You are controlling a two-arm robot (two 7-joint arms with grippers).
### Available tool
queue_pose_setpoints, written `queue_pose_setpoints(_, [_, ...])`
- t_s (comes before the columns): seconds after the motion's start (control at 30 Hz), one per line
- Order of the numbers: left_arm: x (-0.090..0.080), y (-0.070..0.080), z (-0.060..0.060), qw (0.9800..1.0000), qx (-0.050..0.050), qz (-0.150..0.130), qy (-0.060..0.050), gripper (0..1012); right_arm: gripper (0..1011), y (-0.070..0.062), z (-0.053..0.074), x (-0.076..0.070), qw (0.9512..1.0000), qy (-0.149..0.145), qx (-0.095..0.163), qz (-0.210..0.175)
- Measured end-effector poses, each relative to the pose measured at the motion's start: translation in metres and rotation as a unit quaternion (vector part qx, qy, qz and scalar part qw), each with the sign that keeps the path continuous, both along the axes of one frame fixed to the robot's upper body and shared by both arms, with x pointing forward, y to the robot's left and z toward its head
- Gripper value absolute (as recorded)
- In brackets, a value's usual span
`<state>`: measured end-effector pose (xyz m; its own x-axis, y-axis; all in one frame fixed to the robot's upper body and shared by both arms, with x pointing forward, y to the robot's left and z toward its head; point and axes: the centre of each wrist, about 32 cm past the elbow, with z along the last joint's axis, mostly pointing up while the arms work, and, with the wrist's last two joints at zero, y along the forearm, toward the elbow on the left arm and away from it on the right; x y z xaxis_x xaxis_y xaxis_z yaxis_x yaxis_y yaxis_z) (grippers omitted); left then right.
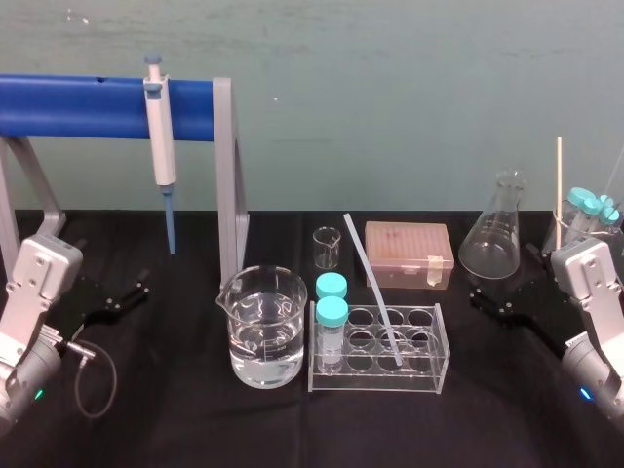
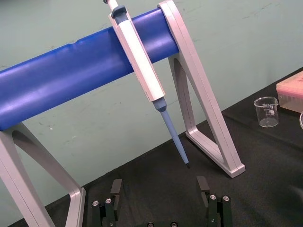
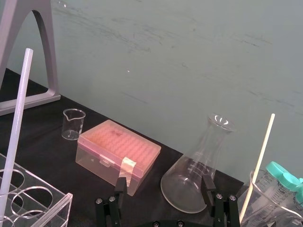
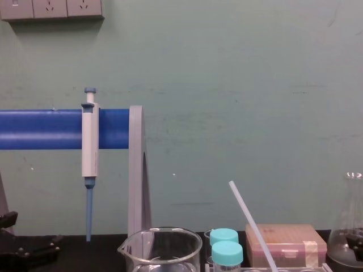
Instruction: Pick up the stirring rod with one hand, then place it down.
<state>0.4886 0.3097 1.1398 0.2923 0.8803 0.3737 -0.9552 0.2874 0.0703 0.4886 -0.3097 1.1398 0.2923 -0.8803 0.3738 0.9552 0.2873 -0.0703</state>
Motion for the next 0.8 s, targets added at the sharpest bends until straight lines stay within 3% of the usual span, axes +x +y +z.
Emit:
queue_pose_setpoints(0.47, [0.0, 0.0, 0.0, 1.0, 0.0, 0.0, 0.0, 1000, 1003, -0.001, 0.001, 0.001, 1.0, 0.005, 0.003, -0.002])
queue_pose_setpoints(0.6, [0.0, 0.0, 0.0, 1.0, 0.0, 0.0, 0.0, 1000, 1003, 0.001, 0.01, 0.007, 0.9998, -0.002, 0.02, 0.009])
queue_pose_setpoints(0.8, [0.0, 0.0, 0.0, 1.0, 0.0, 0.0, 0.0, 1000, 1003, 0.013, 0.036, 0.02, 0.9948, -0.008, 0.084, 0.058])
